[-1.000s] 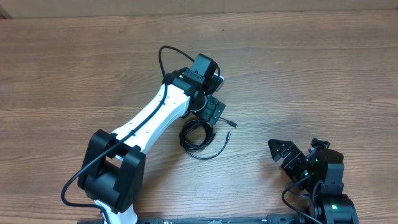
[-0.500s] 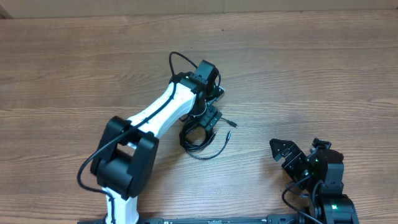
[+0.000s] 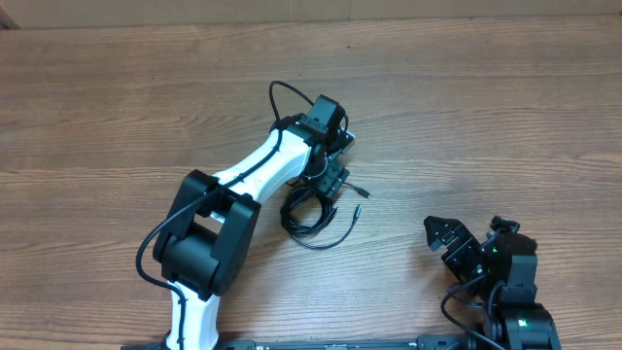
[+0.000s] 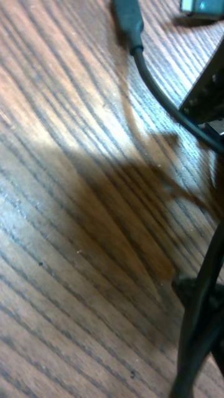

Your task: Untangle cables

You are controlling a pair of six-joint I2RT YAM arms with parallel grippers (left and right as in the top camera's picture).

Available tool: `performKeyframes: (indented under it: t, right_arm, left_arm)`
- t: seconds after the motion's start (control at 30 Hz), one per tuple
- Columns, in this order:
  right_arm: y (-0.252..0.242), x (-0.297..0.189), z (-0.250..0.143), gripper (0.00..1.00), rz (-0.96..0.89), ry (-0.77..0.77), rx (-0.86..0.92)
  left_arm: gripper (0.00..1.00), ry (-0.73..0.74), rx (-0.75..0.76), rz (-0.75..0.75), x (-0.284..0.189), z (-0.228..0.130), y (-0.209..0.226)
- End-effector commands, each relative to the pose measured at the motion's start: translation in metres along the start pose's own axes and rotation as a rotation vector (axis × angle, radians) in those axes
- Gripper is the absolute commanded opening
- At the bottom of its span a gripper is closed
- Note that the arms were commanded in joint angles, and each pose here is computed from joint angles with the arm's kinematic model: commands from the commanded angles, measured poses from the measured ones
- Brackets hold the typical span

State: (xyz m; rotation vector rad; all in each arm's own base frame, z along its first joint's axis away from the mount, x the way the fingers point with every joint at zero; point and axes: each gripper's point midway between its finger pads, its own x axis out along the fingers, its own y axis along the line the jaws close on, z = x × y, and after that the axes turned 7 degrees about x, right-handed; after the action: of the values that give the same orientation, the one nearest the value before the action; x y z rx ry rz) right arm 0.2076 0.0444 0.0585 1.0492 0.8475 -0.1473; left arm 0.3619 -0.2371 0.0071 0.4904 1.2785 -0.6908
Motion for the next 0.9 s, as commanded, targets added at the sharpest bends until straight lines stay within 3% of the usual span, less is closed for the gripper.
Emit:
performKeyframes:
  t: [0.0,0.07,0.2,0.3,0.5,0.63,0.87]
  right_arm:
    - [0.004,-0.001,0.005,1.0,-0.002,-0.017,-0.006]
    - [0.003,-0.001,0.004,1.0,-0.006,-0.014,-0.004]
    - [0.003,0.0,0.003,1.0,-0.008,-0.007,-0.003]
    - [0.003,0.0,0.001,1.0,-0.003,0.004,-0.002]
    - [0.003,-0.001,-0.005,1.0,0.0,0.036,0.003]
    - [0.011,-0.002,-0.017,1.0,0.047,0.105,0.004]
    - [0.017,-0.003,-0.025,1.0,0.081,0.155,0.004]
  left_arm:
    - [0.68,0.018,-0.021,-0.005,0.007,-0.004,-0.001]
    - [0.6,0.026,-0.022,-0.007,0.007,-0.006,-0.002]
    - [0.23,0.047,-0.031,-0.012,0.007,-0.012,-0.003]
    - [0.05,0.045,-0.055,-0.01,0.006,-0.011,-0.003]
    - [0.04,0.026,-0.206,-0.004,-0.01,0.001,-0.001]
    - [0.04,0.023,-0.41,-0.001,-0.021,0.008,0.0]
    - [0.05,0.141,-1.025,0.051,-0.026,-0.02,-0.005]
